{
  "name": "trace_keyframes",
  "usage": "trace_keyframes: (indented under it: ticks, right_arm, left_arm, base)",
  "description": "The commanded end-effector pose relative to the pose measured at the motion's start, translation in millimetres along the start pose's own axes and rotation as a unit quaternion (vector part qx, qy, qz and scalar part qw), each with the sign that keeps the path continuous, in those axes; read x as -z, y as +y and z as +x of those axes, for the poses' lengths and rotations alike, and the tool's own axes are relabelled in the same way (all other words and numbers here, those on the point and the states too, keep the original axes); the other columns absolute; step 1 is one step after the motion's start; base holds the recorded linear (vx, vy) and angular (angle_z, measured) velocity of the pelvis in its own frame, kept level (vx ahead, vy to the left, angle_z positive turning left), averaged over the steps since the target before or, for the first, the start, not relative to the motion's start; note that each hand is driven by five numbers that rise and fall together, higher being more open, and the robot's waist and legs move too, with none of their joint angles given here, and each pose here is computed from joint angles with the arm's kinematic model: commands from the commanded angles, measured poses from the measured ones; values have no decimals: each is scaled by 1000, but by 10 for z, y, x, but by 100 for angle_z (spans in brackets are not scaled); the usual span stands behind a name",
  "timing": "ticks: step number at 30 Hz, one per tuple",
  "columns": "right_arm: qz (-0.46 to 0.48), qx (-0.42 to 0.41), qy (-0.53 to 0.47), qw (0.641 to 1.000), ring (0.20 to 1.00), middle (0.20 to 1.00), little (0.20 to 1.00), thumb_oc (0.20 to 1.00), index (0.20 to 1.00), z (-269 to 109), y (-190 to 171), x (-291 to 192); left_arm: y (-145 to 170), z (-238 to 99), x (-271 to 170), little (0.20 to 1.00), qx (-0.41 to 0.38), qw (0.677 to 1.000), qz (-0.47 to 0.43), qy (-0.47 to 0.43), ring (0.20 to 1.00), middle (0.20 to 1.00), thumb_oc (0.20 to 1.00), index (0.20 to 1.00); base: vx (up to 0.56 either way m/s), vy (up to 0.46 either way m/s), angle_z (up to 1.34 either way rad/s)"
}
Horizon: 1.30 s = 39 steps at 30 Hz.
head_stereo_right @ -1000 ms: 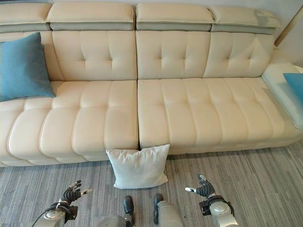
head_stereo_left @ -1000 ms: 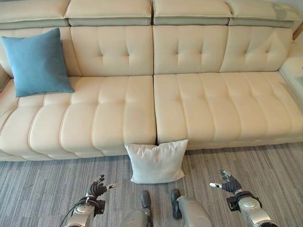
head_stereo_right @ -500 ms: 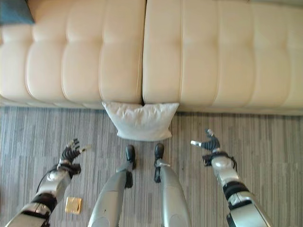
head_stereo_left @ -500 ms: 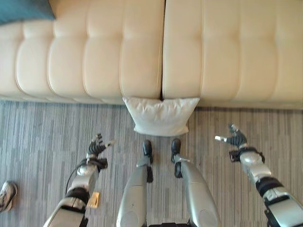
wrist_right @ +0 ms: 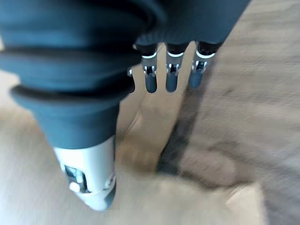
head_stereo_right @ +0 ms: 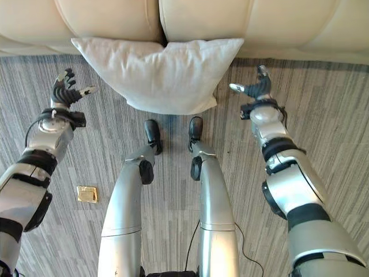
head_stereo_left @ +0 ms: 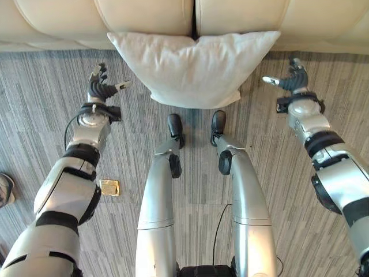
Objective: Pick up all the scattered cushions and arrange them neatly on the sofa.
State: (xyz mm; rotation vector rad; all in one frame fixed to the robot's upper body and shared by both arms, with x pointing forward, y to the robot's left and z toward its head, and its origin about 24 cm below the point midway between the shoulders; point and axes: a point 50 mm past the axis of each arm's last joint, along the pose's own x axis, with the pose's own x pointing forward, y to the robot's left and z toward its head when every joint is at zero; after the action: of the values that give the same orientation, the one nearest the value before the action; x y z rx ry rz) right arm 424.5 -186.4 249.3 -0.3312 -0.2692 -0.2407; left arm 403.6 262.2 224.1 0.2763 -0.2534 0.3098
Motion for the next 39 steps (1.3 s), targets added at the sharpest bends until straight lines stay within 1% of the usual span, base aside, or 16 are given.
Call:
trace_keyframes:
  ticks: [1, 2, 3, 4, 7, 8, 10, 12, 16, 18, 19, 21, 24, 30, 34, 39]
  right_arm:
    - [31, -34, -9, 999, 1000, 1000, 1000, 1000, 1000, -115, 328, 66]
    - [37, -51, -34, 997, 1000, 1000, 1000, 1000, 1000, -121, 443, -85]
    - [44, -64, -54, 996, 272, 272, 272, 272, 272, -136, 526, -190]
    - [88, -86, -96, 988, 200, 200, 200, 200, 200, -172, 648, -439]
    - [99, -92, -107, 985, 200, 200, 200, 200, 200, -193, 672, -486]
    - [127, -102, -134, 978, 200, 200, 200, 200, 200, -232, 685, -599]
    - [159, -123, -155, 967, 200, 200, 200, 200, 200, -335, 746, -627]
    - [164, -131, -157, 965, 200, 200, 200, 200, 200, -387, 778, -589]
    - [166, -144, -150, 964, 200, 200, 200, 200, 200, -576, 759, -275]
    - [160, -156, -130, 966, 200, 200, 200, 200, 200, -794, 688, 73]
    - [160, -157, -127, 966, 200, 200, 200, 200, 200, -807, 689, 92]
    - [172, -171, -114, 963, 200, 200, 200, 200, 200, -1038, 640, 316]
    - [192, -191, -86, 959, 200, 200, 200, 200, 200, -1386, 560, 605]
    - [192, -213, -64, 956, 200, 200, 200, 200, 200, -1892, 251, 860]
    - [169, -217, -58, 960, 200, 200, 200, 200, 200, -2081, 79, 904]
    - [152, -220, -44, 963, 200, 200, 200, 200, 200, -2129, 38, 957]
  left_arm:
    - [-26, -39, 70, 1000, -10, 1000, -18, -1, 1000, 1000, 1000, 1000]
    - [-109, -21, -30, 1000, 3, 1000, -22, -19, 1000, 1000, 1000, 1000]
    - [-180, -18, -98, 699, 14, 999, -28, -33, 699, 699, 699, 699]
    - [-342, -25, -297, 200, 35, 995, -54, -76, 200, 200, 200, 200]
    - [-409, -50, -326, 200, 44, 993, -62, -86, 200, 200, 200, 200]
    - [-545, -101, -468, 200, 64, 987, -77, -122, 200, 200, 200, 200]
    - [-653, -187, -463, 200, 75, 983, -103, -134, 200, 200, 200, 200]
    - [-694, -232, -430, 200, 77, 982, -108, -134, 200, 200, 200, 200]
    - [-832, -476, -254, 200, 98, 977, -132, -136, 200, 200, 200, 200]
    - [-869, -735, -35, 200, 112, 974, -155, -125, 200, 200, 200, 200]
    - [-871, -750, -18, 200, 112, 974, -154, -122, 200, 200, 200, 200]
    - [-850, -958, 145, 200, 120, 972, -172, -109, 200, 200, 200, 200]
    - [-785, -1254, 421, 200, 136, 974, -165, -77, 200, 200, 200, 200]
    - [-572, -1786, 833, 200, 170, 980, -99, -20, 200, 200, 200, 200]
    - [-414, -2057, 984, 200, 177, 980, -94, 19, 200, 200, 200, 200]
    - [-322, -2177, 1061, 200, 173, 980, -88, 44, 200, 200, 200, 200]
  base:
    - [0, 0, 0]
    - [0, 0, 0]
    - [0, 0, 0]
    - [0, 0, 0]
    - [-1, 6, 3]
    - [-6, 22, 11]
    - [1, 41, 10]
    - [-7, 39, 4]
    - [-12, 48, -1]
    - [2, 53, 1]
    - [18, 31, 0]
    - [55, 53, -3]
    - [57, 46, -8]
    - [227, 38, -13]
    - [228, 35, -11]
    - [166, 56, -17]
